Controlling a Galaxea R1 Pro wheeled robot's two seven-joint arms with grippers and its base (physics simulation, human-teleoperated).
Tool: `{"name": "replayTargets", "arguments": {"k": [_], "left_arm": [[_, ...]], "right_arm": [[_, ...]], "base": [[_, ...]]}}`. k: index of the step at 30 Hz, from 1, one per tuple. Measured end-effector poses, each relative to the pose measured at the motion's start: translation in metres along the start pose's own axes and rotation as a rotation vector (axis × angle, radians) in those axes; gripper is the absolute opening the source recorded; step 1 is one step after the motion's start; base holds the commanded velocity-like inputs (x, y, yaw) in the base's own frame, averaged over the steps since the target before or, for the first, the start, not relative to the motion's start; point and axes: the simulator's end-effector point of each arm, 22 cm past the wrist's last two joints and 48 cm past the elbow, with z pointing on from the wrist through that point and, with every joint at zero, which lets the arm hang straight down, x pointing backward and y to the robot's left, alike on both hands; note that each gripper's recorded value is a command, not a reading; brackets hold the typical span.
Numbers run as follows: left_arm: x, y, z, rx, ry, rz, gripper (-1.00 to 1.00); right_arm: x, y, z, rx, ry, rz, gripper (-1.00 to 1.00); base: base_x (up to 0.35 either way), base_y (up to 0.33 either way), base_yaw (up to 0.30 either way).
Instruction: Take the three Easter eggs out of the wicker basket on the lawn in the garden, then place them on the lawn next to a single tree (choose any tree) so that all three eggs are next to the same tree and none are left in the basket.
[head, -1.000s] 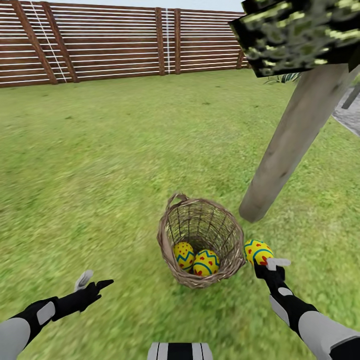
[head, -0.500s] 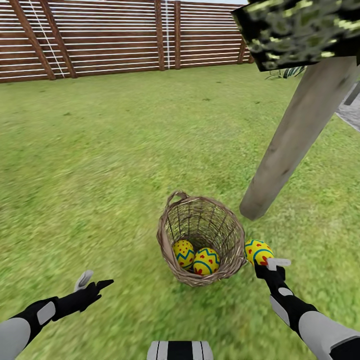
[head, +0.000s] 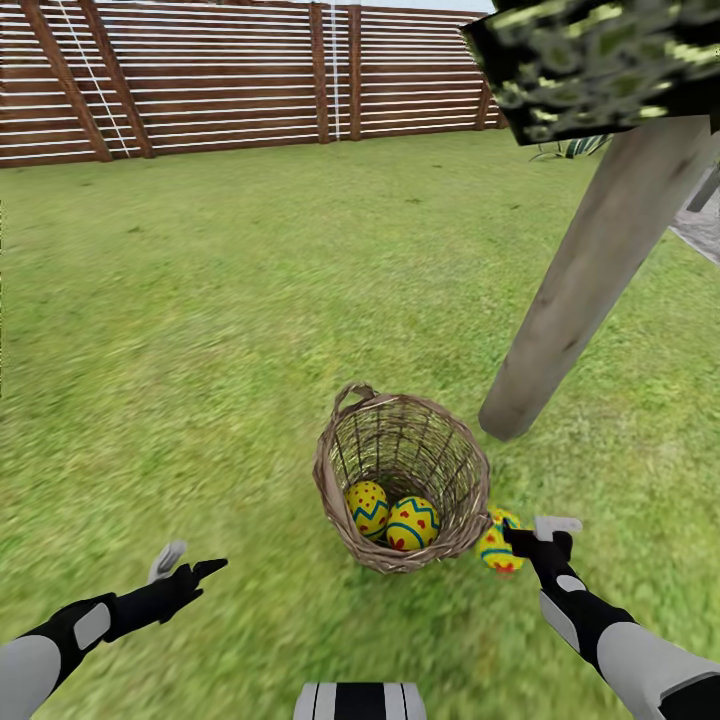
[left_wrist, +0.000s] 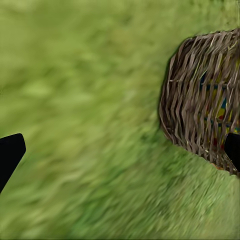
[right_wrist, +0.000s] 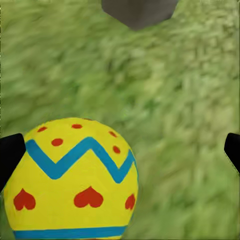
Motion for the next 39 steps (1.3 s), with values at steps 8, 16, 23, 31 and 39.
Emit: {"name": "replayTargets", "arguments": {"k": [8, 16, 23, 31, 39], "left_arm": [[-0.006, -0.011, -0.003, -0.006, -0.019, 0.021, 1.00], [-0.015, 0.017, 0.008, -0.261, -0.114, 0.106, 1.00], [-0.013, 0.021, 0.002, -0.306, -0.155, 0.135, 1.00], [0.026, 0.020, 0.010, -0.306, -0.181, 0.165, 1.00], [0.027, 0.003, 0.010, -0.279, -0.191, 0.171, 1.00]], "right_arm": [[0.003, -0.021, -0.009, 0.035, 0.016, 0.000, 1.00], [0.066, -0.099, -0.043, 0.221, 0.135, 0.149, 1.00], [0.078, -0.094, -0.057, 0.205, 0.147, 0.170, 1.00], [0.064, -0.087, -0.061, 0.163, 0.119, 0.183, 1.00], [0.047, -0.088, -0.064, 0.160, 0.089, 0.194, 1.00]], "base": [[0.000, 0.000, 0.000], [-0.117, 0.000, 0.000], [-0.330, 0.000, 0.000], [-0.148, 0.000, 0.000], [-0.002, 0.000, 0.000]]}}
